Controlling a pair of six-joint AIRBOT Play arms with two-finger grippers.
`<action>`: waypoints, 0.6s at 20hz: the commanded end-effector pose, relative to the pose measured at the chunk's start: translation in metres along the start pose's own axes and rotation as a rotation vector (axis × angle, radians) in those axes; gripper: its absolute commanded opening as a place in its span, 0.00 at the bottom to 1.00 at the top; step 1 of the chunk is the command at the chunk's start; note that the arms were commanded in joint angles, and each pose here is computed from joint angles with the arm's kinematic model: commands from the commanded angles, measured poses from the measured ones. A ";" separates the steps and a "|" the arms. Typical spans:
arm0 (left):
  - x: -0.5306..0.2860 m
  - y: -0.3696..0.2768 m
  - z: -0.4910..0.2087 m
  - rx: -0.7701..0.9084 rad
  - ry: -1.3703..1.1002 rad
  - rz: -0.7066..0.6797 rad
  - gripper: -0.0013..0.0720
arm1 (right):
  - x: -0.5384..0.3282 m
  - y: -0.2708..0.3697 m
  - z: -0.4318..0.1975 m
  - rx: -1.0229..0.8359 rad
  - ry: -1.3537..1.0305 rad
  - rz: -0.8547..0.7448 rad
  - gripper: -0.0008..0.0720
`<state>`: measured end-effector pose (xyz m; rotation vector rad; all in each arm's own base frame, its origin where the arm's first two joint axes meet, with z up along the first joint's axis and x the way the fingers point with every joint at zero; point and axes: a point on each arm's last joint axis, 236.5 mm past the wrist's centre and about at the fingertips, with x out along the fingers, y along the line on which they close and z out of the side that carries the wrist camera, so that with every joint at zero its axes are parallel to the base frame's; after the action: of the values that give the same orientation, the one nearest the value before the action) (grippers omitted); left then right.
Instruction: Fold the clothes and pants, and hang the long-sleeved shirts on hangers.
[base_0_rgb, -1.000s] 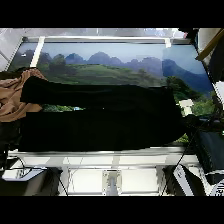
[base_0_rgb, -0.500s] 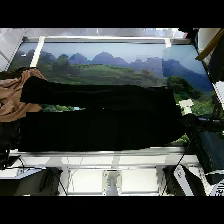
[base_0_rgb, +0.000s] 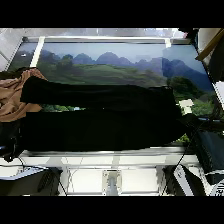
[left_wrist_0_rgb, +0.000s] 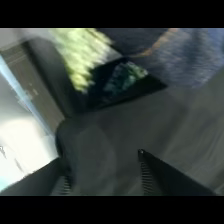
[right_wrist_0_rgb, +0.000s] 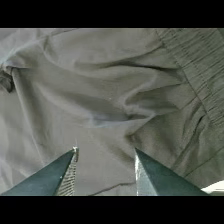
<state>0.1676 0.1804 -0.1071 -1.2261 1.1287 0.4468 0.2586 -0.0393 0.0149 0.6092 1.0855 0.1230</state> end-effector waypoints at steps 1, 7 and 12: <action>0.008 0.000 -0.002 0.034 0.026 0.017 0.37 | -0.001 0.002 -0.001 0.001 0.006 0.007 0.54; -0.006 -0.008 0.007 0.062 -0.034 0.021 0.03 | -0.027 -0.015 0.018 -0.074 -0.013 -0.126 0.54; -0.019 -0.022 0.015 0.078 -0.100 -0.001 0.03 | -0.029 -0.078 -0.014 0.313 -0.036 -0.207 0.64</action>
<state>0.1789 0.1891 -0.0893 -1.1378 1.0833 0.4507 0.2361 -0.0921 0.0123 0.6179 1.1365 -0.1006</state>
